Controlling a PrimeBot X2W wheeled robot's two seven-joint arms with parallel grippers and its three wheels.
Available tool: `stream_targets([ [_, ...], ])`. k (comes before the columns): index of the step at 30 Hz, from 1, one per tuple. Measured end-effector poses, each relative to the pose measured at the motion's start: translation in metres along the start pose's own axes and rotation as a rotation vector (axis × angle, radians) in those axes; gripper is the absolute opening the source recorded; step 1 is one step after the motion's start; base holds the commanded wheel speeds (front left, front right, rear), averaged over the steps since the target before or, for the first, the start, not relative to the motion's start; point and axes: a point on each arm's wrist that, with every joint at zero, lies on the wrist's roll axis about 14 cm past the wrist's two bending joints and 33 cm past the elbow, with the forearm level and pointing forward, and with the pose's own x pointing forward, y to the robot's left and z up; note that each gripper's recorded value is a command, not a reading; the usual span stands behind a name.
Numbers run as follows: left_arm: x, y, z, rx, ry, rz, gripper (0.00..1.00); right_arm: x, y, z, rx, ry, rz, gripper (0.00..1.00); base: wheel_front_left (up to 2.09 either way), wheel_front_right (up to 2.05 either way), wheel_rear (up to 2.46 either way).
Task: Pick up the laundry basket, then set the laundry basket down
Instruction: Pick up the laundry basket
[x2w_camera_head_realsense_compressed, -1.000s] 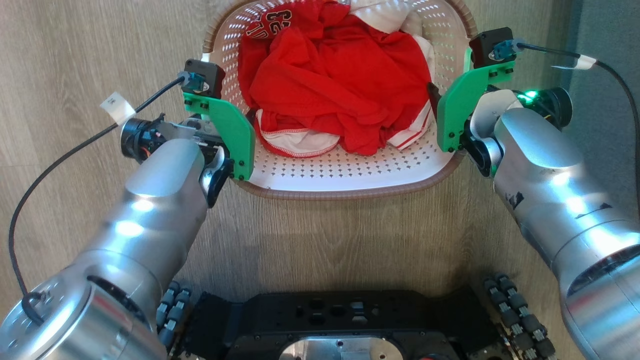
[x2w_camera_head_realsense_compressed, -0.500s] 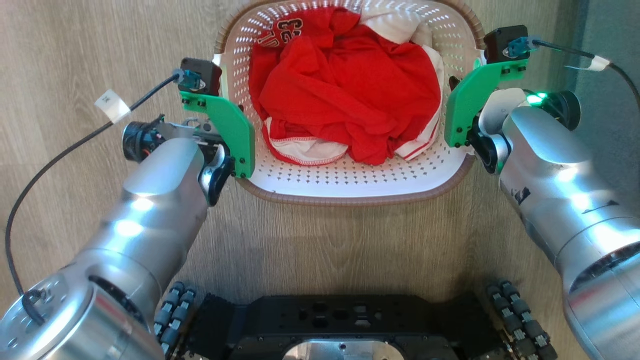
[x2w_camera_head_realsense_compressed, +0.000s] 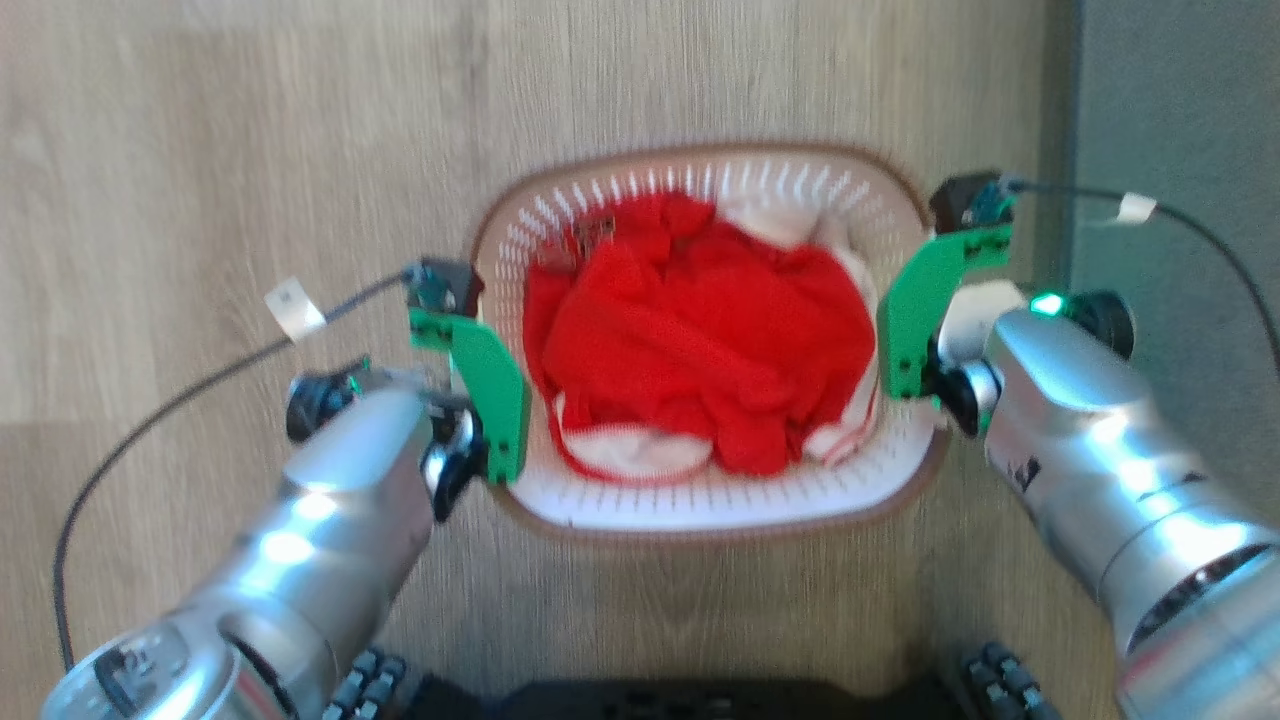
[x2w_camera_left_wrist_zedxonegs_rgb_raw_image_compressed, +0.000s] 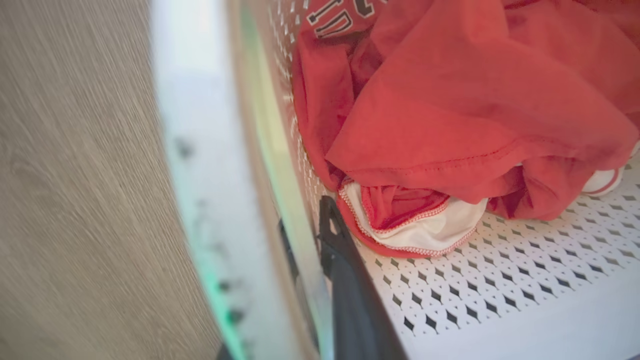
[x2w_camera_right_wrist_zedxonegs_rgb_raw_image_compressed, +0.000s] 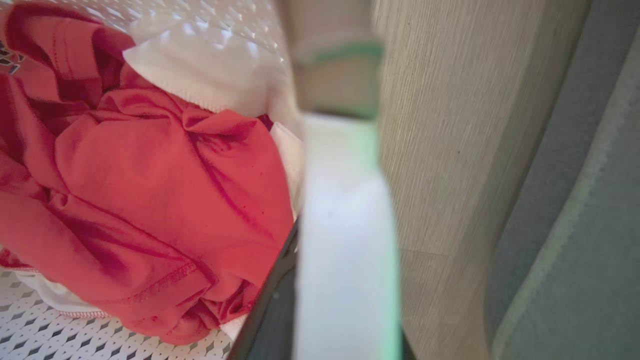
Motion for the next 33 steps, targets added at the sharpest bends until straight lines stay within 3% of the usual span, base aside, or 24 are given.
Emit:
stream_targets([
  [18, -0.108, -0.028, -0.028, 0.072, -0.019, 0.043, 0.0, -0.116, 0.056, -0.02, -0.085, 0.012, 0.003, 0.0, 0.0, 0.0, 0.0],
  [27, -0.139, -0.04, -0.062, 0.078, -0.017, 0.061, 0.0, -0.15, 0.083, -0.047, -0.131, 0.018, 0.015, 0.0, 0.0, 0.0, 0.0],
  [33, -0.154, -0.041, -0.063, 0.082, -0.057, 0.073, 0.0, -0.162, 0.095, -0.043, -0.165, -0.014, 0.019, 0.0, 0.0, 0.0, 0.0],
])
